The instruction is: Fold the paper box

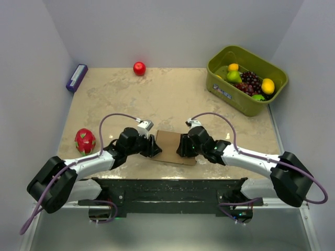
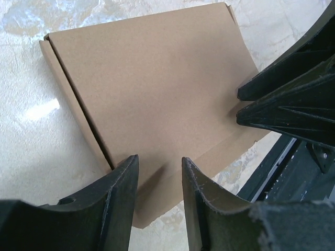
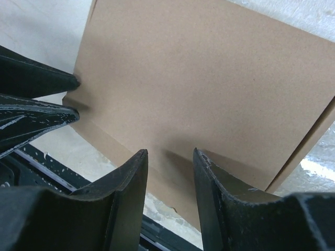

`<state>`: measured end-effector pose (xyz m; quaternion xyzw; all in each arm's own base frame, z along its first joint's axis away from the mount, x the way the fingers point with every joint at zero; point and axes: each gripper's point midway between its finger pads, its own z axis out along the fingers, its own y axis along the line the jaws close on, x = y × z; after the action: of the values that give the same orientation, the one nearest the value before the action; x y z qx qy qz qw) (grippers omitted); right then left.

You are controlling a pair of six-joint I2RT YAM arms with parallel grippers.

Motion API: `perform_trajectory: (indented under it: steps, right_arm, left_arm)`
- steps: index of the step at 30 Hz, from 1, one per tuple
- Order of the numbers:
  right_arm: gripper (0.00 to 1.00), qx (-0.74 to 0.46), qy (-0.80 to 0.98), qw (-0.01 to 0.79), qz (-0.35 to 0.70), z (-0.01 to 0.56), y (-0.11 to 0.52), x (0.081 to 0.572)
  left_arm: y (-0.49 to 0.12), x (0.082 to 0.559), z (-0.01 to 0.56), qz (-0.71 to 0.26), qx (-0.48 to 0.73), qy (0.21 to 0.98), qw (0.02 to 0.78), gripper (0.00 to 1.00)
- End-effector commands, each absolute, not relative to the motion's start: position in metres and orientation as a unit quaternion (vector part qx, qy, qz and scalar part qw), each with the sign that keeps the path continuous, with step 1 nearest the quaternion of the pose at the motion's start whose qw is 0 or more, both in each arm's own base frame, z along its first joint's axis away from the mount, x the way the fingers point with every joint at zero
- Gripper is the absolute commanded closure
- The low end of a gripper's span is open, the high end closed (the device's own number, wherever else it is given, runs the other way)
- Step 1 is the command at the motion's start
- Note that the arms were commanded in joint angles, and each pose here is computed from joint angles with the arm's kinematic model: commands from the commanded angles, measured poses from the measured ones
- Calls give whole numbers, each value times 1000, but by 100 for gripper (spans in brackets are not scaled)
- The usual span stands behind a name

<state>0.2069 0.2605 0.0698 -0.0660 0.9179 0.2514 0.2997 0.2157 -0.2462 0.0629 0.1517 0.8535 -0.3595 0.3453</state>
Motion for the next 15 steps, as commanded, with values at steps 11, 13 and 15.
perform_trajectory:
  steps: [11,13,15]
  right_arm:
    - [48,-63,914,334,222,110,240,213]
    - [49,-53,914,350,196,114,226,219]
    - [50,-54,922,346,163,109,212,217]
  left_arm:
    - [-239,250,101,-310,144,846,409,54]
    - [-232,251,92,-286,142,857,404,54]
    - [-222,254,81,-257,138,869,401,54]
